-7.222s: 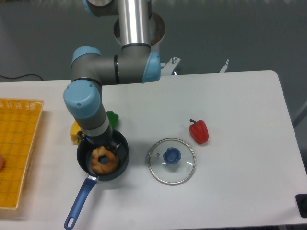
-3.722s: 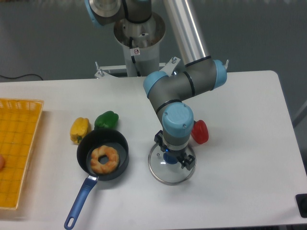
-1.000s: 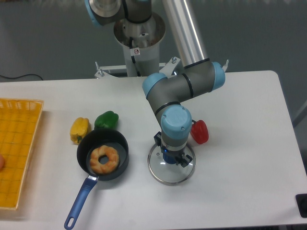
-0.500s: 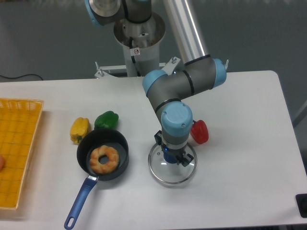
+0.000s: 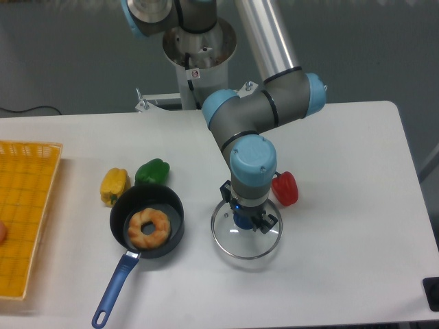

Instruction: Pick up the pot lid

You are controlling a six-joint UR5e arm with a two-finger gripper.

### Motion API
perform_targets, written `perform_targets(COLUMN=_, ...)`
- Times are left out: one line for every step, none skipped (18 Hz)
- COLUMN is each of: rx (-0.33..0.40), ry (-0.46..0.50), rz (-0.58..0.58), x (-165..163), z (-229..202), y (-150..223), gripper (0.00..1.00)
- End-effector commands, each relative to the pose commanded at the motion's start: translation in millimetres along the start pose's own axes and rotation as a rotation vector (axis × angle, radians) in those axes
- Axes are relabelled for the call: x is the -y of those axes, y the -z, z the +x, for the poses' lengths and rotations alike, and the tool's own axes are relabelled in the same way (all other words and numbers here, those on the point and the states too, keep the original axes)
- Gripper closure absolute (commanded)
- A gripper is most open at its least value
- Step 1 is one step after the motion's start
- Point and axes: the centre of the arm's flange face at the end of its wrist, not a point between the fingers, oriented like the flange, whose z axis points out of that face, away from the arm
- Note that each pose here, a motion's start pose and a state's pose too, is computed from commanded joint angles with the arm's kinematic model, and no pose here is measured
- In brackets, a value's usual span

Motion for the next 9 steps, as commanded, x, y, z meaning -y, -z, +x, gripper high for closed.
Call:
perform_targets(rx=0.000, ry=0.000, rz=0.000, x=-0.9, z=1.9, y=1.7, gripper=0.39)
perform_targets(rx=-0.001, ry=0.000, rz=-0.001, x=-1.0, z=2.1, y=2.9, gripper=0.39)
perform_targets(rx=0.001, ry=0.000, rz=0.001, x=-1.9, z=1.8, y=4.8, gripper=0.39)
perform_targets(rx=0.000, ry=0.000, rz=0.000, x=-2.1, z=2.3, y=5.5, gripper=0.39)
perform_targets(rx=-0.007, ry=0.000, rz=-0.003, x=-2.7, z=3.6, y=6.4, gripper=0.39)
perform_targets(rx=-0.008, ry=-0.002, rz=-0.004, x=-3.4, z=4.9, y=9.5, gripper=0.39)
perform_targets(rx=-0.008, ry=-0.002, rz=-0.004, x=-4.3, z=4.7, y=10.3, gripper=0.39)
perform_targets(rx=-0.007, ry=-0.002, rz=-0.003, x=-4.4, z=4.8, y=11.3, gripper=0.39)
perform_targets(rx=-0.007, ry=-0.003, rz=-0.003, x=-4.4, z=4.8, y=11.3, gripper=0.39)
